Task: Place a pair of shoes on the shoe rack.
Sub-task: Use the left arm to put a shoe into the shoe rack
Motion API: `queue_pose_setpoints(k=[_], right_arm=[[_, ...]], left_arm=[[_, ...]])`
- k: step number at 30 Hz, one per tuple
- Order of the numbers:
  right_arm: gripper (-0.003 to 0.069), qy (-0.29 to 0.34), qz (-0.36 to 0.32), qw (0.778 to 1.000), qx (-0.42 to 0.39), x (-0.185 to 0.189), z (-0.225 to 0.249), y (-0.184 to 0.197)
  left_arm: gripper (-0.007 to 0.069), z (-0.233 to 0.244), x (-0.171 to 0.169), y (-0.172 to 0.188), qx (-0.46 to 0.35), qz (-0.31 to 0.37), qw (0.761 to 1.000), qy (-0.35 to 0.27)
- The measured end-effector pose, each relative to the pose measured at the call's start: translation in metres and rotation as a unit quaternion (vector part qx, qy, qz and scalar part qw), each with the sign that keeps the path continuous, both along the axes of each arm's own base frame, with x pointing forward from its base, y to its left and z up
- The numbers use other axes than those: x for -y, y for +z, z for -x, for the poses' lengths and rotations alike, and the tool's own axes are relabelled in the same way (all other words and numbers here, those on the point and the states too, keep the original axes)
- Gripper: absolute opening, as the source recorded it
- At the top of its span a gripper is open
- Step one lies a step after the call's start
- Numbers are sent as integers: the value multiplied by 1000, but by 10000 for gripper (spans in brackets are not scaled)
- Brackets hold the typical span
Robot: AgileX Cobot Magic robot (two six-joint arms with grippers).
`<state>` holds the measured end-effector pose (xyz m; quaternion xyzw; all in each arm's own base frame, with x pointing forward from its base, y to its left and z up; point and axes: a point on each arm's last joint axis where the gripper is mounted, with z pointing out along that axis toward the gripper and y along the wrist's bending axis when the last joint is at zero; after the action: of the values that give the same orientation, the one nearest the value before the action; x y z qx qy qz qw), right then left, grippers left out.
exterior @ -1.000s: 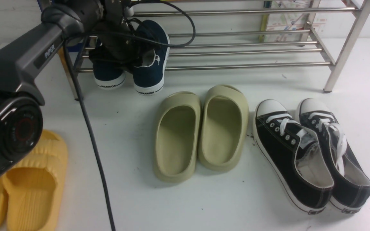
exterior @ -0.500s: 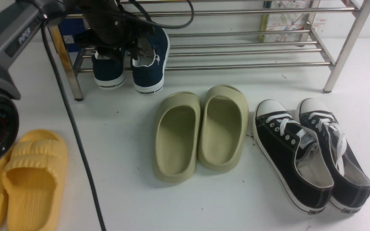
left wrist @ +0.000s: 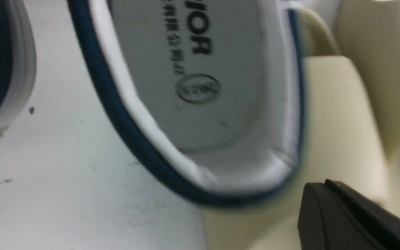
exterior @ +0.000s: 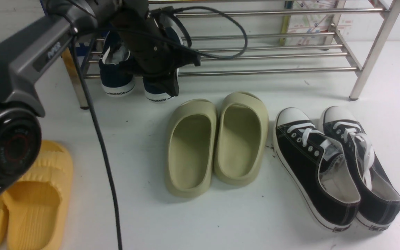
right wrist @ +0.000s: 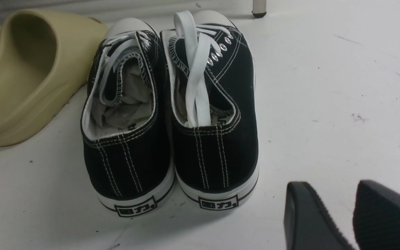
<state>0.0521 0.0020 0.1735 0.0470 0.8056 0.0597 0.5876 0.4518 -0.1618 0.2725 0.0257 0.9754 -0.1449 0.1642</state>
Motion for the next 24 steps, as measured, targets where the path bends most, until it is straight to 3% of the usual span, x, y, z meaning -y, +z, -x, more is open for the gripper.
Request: queue_pose_setpoints(k=[5, 24], right_arm=[[246, 0, 0, 1000, 0, 0, 0, 0], [246, 0, 0, 1000, 0, 0, 0, 0]], left_arm=[[-13, -8, -6, -11, 13, -27, 999, 31], [-13, -19, -10, -8, 71, -42, 995, 52]])
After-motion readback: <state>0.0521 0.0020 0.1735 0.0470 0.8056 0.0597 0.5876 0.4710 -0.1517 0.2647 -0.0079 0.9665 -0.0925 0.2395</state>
